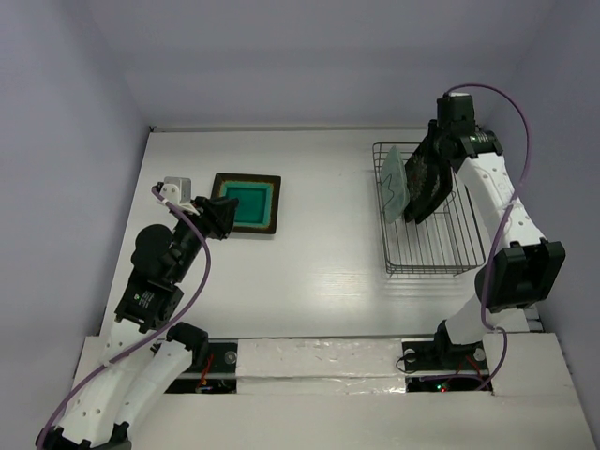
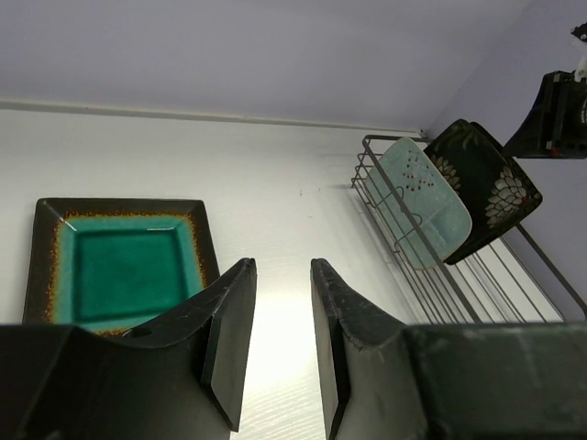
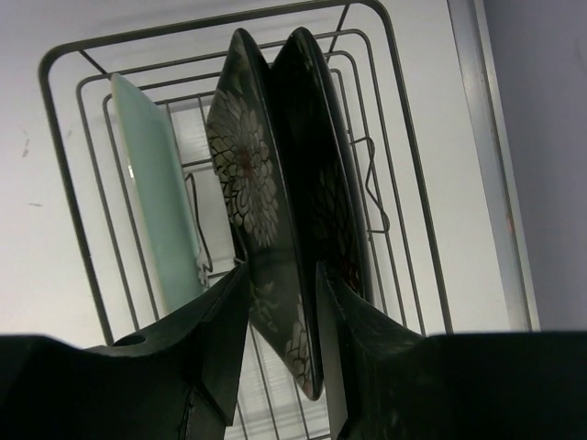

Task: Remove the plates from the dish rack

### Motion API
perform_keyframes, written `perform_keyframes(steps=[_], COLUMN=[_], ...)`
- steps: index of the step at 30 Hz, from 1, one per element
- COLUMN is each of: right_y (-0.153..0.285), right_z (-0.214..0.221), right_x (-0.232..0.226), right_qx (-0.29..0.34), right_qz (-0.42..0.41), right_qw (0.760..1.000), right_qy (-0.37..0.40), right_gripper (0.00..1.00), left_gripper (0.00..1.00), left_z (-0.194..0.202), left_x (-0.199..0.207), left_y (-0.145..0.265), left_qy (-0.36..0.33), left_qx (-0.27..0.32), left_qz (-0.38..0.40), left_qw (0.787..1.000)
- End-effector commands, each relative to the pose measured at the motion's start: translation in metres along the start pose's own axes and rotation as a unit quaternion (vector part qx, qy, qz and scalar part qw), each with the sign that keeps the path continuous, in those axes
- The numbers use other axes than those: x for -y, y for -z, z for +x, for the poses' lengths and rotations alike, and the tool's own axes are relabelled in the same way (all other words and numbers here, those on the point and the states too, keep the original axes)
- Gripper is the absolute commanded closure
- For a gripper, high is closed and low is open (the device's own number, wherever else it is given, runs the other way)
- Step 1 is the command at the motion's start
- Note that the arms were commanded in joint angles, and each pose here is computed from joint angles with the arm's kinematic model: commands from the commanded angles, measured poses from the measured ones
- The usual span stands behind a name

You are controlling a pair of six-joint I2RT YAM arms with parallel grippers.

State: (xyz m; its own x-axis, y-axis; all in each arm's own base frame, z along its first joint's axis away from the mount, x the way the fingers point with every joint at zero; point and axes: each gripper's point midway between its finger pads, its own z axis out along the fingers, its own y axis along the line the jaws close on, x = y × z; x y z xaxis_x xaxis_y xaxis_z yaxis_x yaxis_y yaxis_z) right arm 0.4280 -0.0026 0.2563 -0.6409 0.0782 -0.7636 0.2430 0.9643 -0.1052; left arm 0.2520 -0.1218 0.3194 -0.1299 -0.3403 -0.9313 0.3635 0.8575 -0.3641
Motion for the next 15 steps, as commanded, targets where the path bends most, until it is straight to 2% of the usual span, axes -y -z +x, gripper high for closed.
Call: perform_keyframes(steps=[1,15], right_y=[-0.003,-0.053], right_z=[-0.011,0.001], right_x=[0.011,0.003], right_qx=[0.008,-0.049], right_qz=[0.016,0.015], right_qw=[1.0,0.998], right_qy=[0.005,0.047], right_gripper=[0.59,0.6], left_gripper=[0.72,0.72], left_z=[-0.008,-0.009], left_x=[0.001,-0.003], left_y=[-0.002,-0.004], left_qy=[-0.005,-0.007], left_qx=[0.015,0.015], left_qz=[0.002,-0.003], left_qw=[1.0,1.0])
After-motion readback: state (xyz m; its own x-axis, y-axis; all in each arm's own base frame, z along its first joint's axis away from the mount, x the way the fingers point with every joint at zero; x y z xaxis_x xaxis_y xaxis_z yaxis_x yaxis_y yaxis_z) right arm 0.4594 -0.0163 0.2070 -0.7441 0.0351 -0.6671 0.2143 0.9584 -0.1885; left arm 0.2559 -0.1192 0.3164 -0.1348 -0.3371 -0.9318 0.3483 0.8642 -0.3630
